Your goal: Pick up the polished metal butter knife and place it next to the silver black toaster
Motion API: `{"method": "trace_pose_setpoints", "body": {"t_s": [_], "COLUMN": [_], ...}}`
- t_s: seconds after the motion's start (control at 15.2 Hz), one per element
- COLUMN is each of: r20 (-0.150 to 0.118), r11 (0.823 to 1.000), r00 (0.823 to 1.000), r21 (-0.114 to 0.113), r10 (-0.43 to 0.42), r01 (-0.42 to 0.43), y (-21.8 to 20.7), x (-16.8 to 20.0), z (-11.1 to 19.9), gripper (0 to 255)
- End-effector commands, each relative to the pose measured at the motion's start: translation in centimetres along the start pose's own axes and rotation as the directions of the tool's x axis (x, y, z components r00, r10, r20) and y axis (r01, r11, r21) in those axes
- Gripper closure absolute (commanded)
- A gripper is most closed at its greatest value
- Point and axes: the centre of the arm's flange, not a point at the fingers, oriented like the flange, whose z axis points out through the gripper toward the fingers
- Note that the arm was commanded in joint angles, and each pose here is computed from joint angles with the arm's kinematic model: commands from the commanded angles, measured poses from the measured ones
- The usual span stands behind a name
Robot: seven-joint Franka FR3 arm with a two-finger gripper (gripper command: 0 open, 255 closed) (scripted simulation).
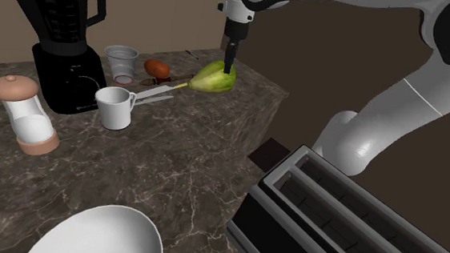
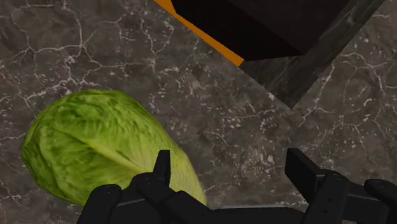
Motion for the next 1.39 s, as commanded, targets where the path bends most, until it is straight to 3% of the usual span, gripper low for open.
{"method": "trace_pose_setpoints", "body": {"t_s": [0.0, 0.33, 0.66, 0.99, 1.32], "r20": [-0.008, -0.024, -0.038, -0.050, -0.059], "r11": [0.997, 0.965, 0.900, 0.803, 0.679], "r00": [0.997, 0.965, 0.899, 0.802, 0.677], "r21": [-0.003, -0.011, -0.022, -0.036, -0.051], "r10": [-0.078, -0.261, -0.436, -0.595, -0.734], "r01": [0.078, 0.261, 0.435, 0.594, 0.732], "y": [0.1, -0.8, -2.8, -5.8, -9.6], "x": [2.4, 8.3, 13.9, 19.0, 23.6], "z": [1.1, 3.5, 5.7, 7.9, 10.0], "gripper": [0, 0, 0, 0, 0]}}
